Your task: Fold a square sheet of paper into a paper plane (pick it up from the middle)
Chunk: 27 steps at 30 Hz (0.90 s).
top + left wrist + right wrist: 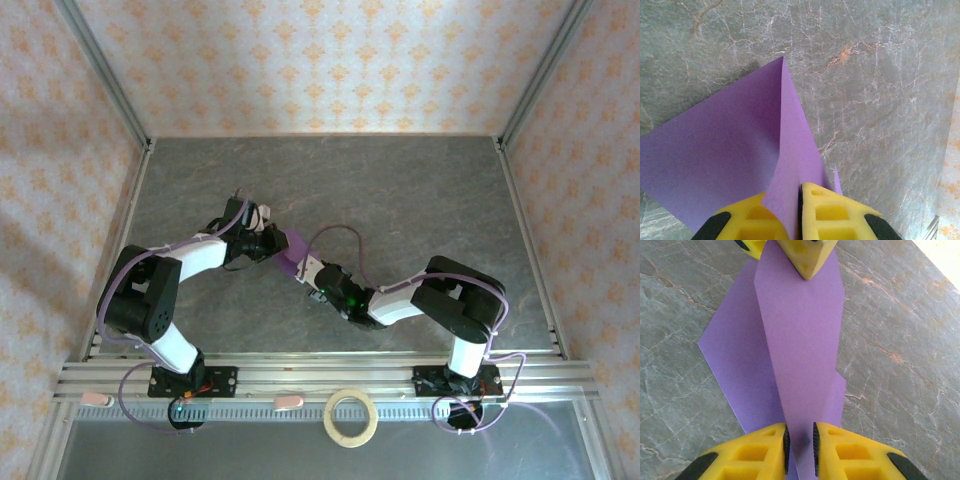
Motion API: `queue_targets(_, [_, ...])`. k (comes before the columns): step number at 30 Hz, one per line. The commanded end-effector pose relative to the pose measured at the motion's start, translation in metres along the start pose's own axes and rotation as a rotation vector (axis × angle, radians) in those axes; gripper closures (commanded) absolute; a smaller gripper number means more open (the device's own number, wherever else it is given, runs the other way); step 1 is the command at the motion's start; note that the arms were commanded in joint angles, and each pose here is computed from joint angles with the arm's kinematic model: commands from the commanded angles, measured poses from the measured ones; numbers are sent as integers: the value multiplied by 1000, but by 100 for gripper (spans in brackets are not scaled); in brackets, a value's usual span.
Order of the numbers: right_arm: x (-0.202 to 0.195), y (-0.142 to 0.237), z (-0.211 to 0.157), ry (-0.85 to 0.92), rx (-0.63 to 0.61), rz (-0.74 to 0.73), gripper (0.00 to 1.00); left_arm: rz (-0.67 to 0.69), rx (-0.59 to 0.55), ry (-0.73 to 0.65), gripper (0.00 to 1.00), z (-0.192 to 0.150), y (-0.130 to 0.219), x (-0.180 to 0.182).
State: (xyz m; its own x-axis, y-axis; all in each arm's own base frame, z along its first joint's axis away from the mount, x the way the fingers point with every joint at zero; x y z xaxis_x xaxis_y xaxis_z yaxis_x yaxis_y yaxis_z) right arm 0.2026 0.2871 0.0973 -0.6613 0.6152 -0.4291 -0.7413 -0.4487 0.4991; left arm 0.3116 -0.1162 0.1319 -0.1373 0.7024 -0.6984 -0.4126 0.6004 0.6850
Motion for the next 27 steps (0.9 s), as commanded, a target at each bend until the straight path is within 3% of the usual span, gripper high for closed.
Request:
queue_targets(1, [-1,1,1,-25,-18,0,82,14,-1,-10,87,4,0,1])
queue_targets(9, [0,2,4,-73,-16,49,97,24,-11,-12,85,6,0,1])
queue_targets(11, [0,2,4,-97,-14,58,97,36,-21,-18,77,7,2,0])
queue_targets(13, [1,2,5,-130,-5,81,98,56,-39,-27,58,9,6,-2])
queue_targets(16, [4,2,8,-204,11,129,100,102,-100,-40,36,12,18,-4])
queue_targets(20, [7,5,11,-335,19,194,100,153,-188,-47,16,12,39,-2])
queue_targets(27, [10,10,7,-589,52,286,100,169,-255,-50,14,9,63,-4])
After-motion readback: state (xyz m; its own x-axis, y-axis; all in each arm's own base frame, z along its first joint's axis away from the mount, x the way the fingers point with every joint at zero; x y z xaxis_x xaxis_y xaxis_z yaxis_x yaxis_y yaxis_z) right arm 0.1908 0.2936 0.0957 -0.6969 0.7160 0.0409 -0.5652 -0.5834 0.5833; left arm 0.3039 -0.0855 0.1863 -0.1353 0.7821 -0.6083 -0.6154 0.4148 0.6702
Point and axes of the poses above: each hand's point on the last joint's axis, 136 mm out from that joint toward the fingers, its own y axis back along the fingers, its own x axis along the line the jaws close on, z = x × y, the point moved 10 cm from there along y, back along the fingers
